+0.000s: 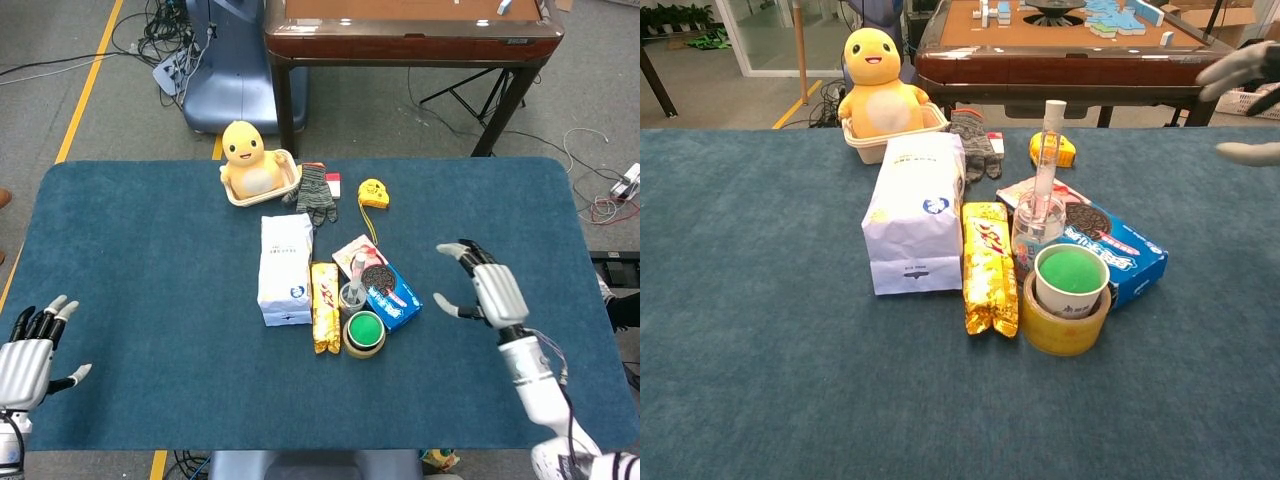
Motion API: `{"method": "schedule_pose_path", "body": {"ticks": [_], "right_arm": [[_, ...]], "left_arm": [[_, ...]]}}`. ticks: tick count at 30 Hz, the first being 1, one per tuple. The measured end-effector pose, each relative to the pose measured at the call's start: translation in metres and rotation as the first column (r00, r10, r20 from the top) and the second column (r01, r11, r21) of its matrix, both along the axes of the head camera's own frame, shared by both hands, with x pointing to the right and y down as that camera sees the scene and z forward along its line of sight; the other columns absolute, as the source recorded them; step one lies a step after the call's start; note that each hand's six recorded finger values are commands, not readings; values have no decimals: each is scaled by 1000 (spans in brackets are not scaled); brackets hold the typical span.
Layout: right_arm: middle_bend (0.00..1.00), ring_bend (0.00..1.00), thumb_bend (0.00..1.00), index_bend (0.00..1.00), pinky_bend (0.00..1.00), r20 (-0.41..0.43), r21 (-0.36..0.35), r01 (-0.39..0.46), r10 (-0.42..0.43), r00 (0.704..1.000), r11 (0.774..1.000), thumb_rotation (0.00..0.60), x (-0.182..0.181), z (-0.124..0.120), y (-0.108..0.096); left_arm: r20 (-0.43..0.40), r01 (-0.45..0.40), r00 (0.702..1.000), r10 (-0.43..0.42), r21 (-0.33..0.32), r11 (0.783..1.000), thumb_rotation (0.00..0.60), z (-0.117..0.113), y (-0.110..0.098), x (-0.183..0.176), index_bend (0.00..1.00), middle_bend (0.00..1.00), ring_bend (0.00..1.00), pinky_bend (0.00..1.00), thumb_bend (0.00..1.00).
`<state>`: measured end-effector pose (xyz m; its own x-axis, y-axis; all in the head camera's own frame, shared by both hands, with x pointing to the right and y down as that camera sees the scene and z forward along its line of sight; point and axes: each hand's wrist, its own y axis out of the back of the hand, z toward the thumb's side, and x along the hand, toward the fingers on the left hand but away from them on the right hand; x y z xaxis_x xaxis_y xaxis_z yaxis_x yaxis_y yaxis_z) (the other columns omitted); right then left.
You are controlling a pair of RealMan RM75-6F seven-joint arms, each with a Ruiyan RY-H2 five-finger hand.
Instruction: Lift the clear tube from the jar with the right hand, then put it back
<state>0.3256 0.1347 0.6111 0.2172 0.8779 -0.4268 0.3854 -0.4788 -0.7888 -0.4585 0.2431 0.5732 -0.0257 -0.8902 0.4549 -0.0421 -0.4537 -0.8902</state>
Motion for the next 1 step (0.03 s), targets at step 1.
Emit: {"method": "schedule_pose_path", "body": {"ticks": [1], "right_arm": [[247,121,332,220,204,-24,5,-13,14,1000,1000,600,9,-5,6]], "left_arm": [[-5,-8,1000,8,5,1000,600,0,-1,4,103,50,118,43,165]]}}
